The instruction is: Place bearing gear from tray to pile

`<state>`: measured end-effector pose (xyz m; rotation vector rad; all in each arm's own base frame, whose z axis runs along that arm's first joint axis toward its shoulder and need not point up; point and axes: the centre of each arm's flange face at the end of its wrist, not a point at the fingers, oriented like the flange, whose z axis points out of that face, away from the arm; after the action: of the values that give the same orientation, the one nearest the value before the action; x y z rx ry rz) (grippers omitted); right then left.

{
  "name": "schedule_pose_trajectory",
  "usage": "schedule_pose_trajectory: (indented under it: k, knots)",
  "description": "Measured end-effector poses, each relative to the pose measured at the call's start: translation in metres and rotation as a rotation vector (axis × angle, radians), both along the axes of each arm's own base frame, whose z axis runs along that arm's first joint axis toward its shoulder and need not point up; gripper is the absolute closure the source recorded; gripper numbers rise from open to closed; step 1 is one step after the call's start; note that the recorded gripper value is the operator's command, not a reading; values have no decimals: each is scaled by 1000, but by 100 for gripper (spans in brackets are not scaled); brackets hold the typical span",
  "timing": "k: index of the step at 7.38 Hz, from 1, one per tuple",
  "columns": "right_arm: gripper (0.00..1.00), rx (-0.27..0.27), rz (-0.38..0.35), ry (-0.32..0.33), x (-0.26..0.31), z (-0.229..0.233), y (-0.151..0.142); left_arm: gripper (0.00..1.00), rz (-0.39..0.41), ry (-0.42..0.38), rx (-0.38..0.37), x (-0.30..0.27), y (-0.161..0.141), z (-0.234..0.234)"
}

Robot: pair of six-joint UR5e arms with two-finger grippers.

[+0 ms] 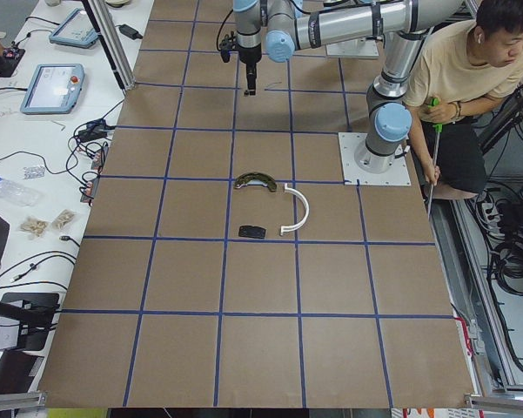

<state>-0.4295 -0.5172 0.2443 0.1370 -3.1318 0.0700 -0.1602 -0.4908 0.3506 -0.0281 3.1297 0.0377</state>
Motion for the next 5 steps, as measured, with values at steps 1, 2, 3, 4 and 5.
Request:
schedule_pose_trajectory:
  k: [1, 2, 3, 4, 5]
  knots:
    - [0, -11, 36, -4, -27, -14, -9, 0, -11, 2, -70, 4, -11, -11]
    - [3, -12, 49, -12, -41, -27, -15, 0, -18, -1, -105, 8, -15, -9]
    - [11, -3, 51, -26, -45, -40, -17, 0, -22, -1, -119, 9, -16, 3]
    - [21, 11, 54, -40, -44, -50, -15, 0, -22, 0, -125, 10, -20, 21]
    - [32, 31, 59, -43, -41, -58, -11, 0, -23, 3, -120, 10, -22, 44]
